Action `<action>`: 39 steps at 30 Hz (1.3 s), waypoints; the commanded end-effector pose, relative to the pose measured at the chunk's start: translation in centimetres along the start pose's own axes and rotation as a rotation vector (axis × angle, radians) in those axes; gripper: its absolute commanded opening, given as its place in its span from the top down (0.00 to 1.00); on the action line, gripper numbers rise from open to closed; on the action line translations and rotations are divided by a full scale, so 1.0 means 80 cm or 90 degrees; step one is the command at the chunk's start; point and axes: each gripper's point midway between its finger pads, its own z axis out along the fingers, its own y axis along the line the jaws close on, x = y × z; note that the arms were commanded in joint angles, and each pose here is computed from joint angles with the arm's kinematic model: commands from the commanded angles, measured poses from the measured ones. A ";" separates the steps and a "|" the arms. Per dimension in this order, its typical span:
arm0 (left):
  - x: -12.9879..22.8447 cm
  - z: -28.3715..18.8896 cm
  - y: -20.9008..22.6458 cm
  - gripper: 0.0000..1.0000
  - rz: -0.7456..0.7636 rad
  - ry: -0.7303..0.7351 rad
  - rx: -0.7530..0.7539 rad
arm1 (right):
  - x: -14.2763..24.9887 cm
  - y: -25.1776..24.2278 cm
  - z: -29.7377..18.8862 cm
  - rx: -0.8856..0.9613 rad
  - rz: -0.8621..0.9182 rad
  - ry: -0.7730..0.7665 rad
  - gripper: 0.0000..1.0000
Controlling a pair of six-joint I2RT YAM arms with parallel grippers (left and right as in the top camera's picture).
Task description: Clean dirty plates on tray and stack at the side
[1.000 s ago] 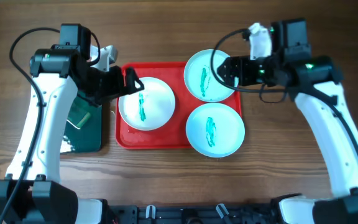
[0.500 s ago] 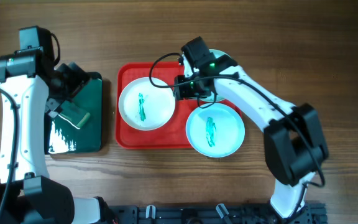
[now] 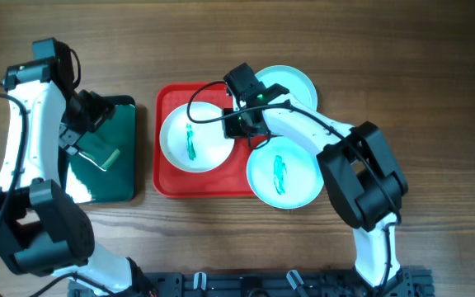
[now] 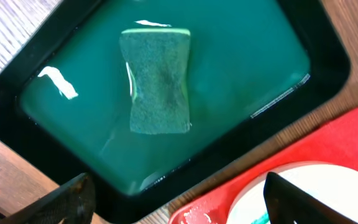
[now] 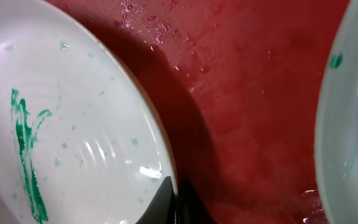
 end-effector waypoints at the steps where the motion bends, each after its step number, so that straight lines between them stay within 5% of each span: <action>1: -0.018 0.014 0.014 0.17 -0.086 -0.031 -0.059 | -0.005 0.000 0.008 0.031 0.000 -0.017 0.96; 3: -0.017 0.026 0.016 0.21 -0.106 -0.029 -0.068 | -0.005 0.000 0.008 0.032 0.000 -0.018 0.96; 5: -0.018 0.043 0.019 0.63 -0.082 -0.039 -0.073 | -0.005 0.000 0.008 0.032 -0.001 -0.017 0.96; 7: -0.020 0.059 0.016 0.59 -0.002 -0.046 -0.065 | -0.005 0.000 0.008 0.032 -0.001 -0.018 0.96; 12: -0.013 0.083 0.024 0.55 -0.007 -0.044 -0.067 | -0.006 0.000 0.008 0.032 -0.001 -0.018 0.96; 18: -0.011 0.114 0.023 0.64 -0.012 -0.064 -0.051 | -0.006 0.000 0.008 0.032 -0.001 -0.018 0.96; 39: -0.005 0.157 0.032 0.70 -0.010 -0.060 -0.075 | -0.006 0.000 0.008 0.032 -0.001 -0.018 0.96</action>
